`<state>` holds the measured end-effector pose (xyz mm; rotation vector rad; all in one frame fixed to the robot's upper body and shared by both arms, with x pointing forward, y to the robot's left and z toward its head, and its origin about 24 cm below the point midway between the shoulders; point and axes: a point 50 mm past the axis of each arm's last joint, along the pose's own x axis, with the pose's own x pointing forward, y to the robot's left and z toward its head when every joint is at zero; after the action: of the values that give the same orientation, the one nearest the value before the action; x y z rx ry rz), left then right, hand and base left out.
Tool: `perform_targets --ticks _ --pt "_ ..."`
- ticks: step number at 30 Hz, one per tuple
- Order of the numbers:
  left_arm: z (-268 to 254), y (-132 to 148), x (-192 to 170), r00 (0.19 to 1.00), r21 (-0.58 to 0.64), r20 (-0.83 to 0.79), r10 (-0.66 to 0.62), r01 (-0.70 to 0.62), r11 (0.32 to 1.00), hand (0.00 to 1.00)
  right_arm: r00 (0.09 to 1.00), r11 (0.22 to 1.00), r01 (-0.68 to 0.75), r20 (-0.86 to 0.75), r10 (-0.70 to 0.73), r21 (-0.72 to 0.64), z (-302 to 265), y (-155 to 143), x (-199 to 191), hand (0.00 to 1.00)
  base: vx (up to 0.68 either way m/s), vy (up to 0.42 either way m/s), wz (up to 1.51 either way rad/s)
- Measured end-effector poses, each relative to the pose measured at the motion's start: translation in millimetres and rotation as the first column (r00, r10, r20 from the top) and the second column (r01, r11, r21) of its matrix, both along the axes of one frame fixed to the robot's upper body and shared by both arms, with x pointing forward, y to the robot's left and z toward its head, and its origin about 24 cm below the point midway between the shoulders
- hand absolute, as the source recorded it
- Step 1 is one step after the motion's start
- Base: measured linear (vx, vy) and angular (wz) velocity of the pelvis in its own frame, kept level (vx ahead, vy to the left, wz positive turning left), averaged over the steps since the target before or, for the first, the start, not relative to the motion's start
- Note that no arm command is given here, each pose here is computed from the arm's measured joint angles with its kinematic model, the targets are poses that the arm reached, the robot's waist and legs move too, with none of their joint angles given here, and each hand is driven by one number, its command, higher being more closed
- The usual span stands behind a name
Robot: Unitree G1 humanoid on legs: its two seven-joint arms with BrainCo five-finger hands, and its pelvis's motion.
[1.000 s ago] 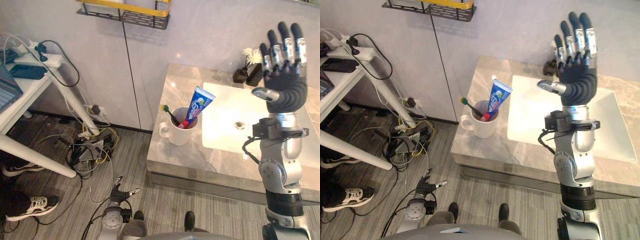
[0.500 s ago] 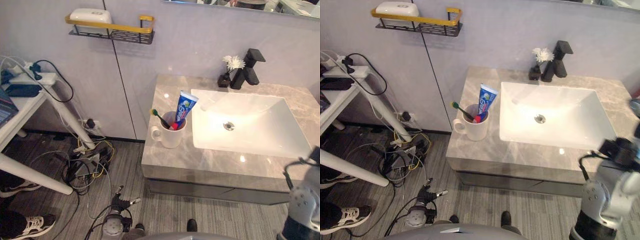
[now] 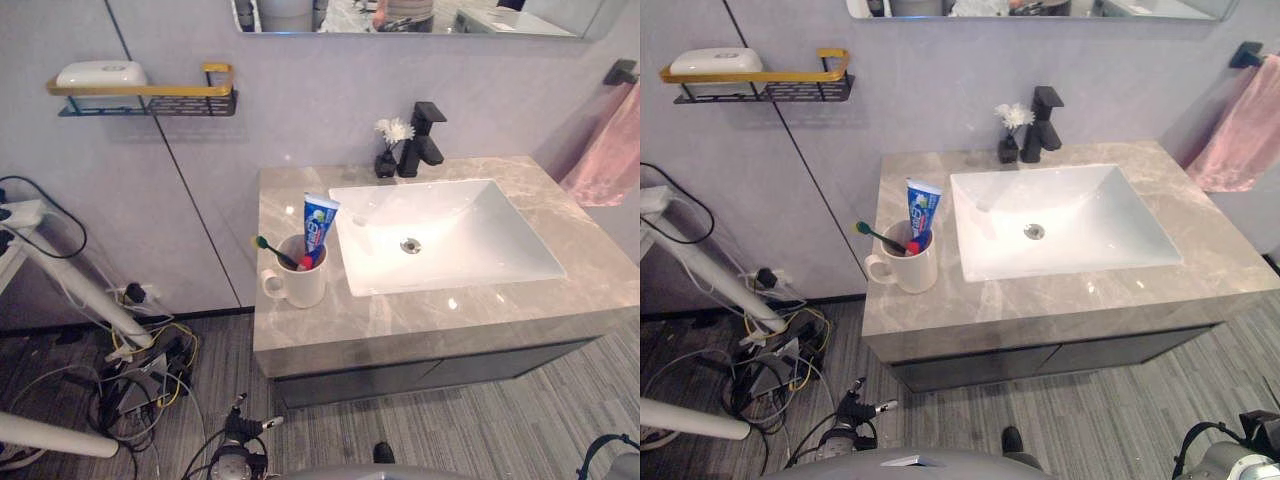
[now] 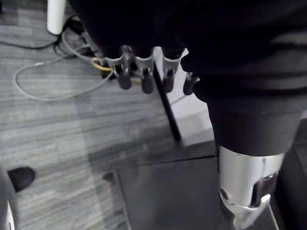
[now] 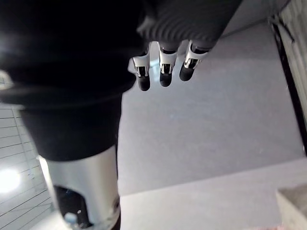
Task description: Organize washtable
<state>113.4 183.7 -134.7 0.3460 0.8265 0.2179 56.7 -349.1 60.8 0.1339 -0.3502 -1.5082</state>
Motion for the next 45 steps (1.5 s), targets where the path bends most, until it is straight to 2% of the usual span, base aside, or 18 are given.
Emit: perform_targets --ticks 2,5,8,10,12,14,15,17,18,19,20,22,27,30,34,37,41,45 --pt "0 -2 0 1.0 -0.01 0.003 0.016 -0.016 1.0 0.0 0.999 0.999 0.006 -0.046 -0.004 0.035 -8 1 -6 0.0 0.01 0.006 -0.22" --pt "0 -4 1 0.999 -0.026 0.005 0.036 -0.036 0.999 0.0 0.989 0.987 0.008 -0.147 0.016 0.159 -39 7 -17 0.0 0.01 -0.019 -0.26" --pt "0 -1 0 0.998 -0.025 0.005 0.057 -0.056 0.998 0.0 0.978 0.944 0.068 -0.207 0.0 0.324 -78 11 -34 0.0 0.06 -0.025 -0.29" --pt "-2 -3 1 0.999 -0.032 -0.003 0.05 -0.05 0.998 0.0 0.96 0.88 0.142 -0.28 -0.011 0.454 -112 21 -52 0.0 0.08 -0.017 -0.15" --pt "-3 -7 5 0.999 -0.043 -0.006 0.041 -0.042 0.998 0.0 0.94 0.792 0.214 -0.341 -0.008 0.571 -142 36 -71 0.0 0.1 -0.018 -0.01" --pt "-4 -9 9 0.999 -0.052 -0.012 0.033 -0.034 0.998 0.0 0.928 0.653 0.27 -0.373 0.019 0.707 -174 60 -92 0.0 0.08 -0.008 0.11" --pt "-5 -11 8 0.999 -0.058 -0.02 0.026 -0.027 0.998 0.0 0.924 0.558 0.296 -0.38 0.038 0.775 -189 76 -103 0.0 0.07 0.005 0.08" --pt "-9 -14 5 0.999 -0.074 -0.048 0.008 -0.011 0.997 0.0 0.927 0.414 0.32 -0.372 0.05 0.852 -206 101 -122 0.0 0.08 0.021 0.09" --pt "-10 -15 4 0.999 -0.078 -0.052 -0.003 -0.001 0.997 0.0 0.926 0.375 0.324 -0.373 0.064 0.869 -210 108 -125 0.0 0.07 0.031 0.22" --pt "-10 -16 5 0.997 -0.078 -0.06 -0.039 0.034 0.996 0.0 0.927 0.304 0.314 -0.36 0.106 0.899 -217 120 -128 0.0 0.06 0.018 0.36" --pt "-12 -18 6 0.995 -0.084 -0.072 -0.07 0.064 0.994 0.0 0.92 0.251 0.296 -0.346 0.184 0.922 -222 130 -128 0.0 0.06 0.013 0.4" --pt "-11 -18 7 0.992 -0.085 -0.072 -0.101 0.094 0.992 0.0 0.918 0.211 0.256 -0.305 0.252 0.943 -227 136 -118 0.0 0.03 0.006 0.37" --pt "-14 -8 2 0.984 -0.076 -0.101 -0.146 0.138 0.987 0.0 0.822 0.219 0.128 -0.227 0.523 0.967 -234 145 -78 0.0 -0.01 -0.015 0.33" --pt "-12 -4 8 0.981 -0.059 -0.09 -0.174 0.169 0.984 0.0 0.684 0.254 0.037 -0.21 0.699 0.966 -235 142 -43 0.0 -0.07 -0.016 0.14" --pt "-14 -5 8 0.979 -0.063 -0.104 -0.175 0.169 0.984 0.0 0.574 0.284 -0.014 -0.225 0.787 0.959 -233 138 -27 0.0 -0.03 -0.004 0.1" --pt "-14 -6 9 0.981 -0.065 -0.103 -0.164 0.158 0.985 0.0 0.55 0.295 -0.026 -0.233 0.802 0.955 -232 132 -25 0.0 -0.01 0.009 0.19" --pt "-16 -6 9 0.981 -0.064 -0.114 -0.156 0.149 0.987 0.0 0.44 0.309 -0.052 -0.255 0.861 0.95 -231 129 -20 0.0 0.03 0.006 0.14" --pt "-16 -5 8 0.986 -0.078 -0.116 -0.122 0.114 0.99 0.0 0.399 0.321 -0.066 -0.27 0.876 0.945 -230 125 -16 0.0 0.03 0.009 0.06"
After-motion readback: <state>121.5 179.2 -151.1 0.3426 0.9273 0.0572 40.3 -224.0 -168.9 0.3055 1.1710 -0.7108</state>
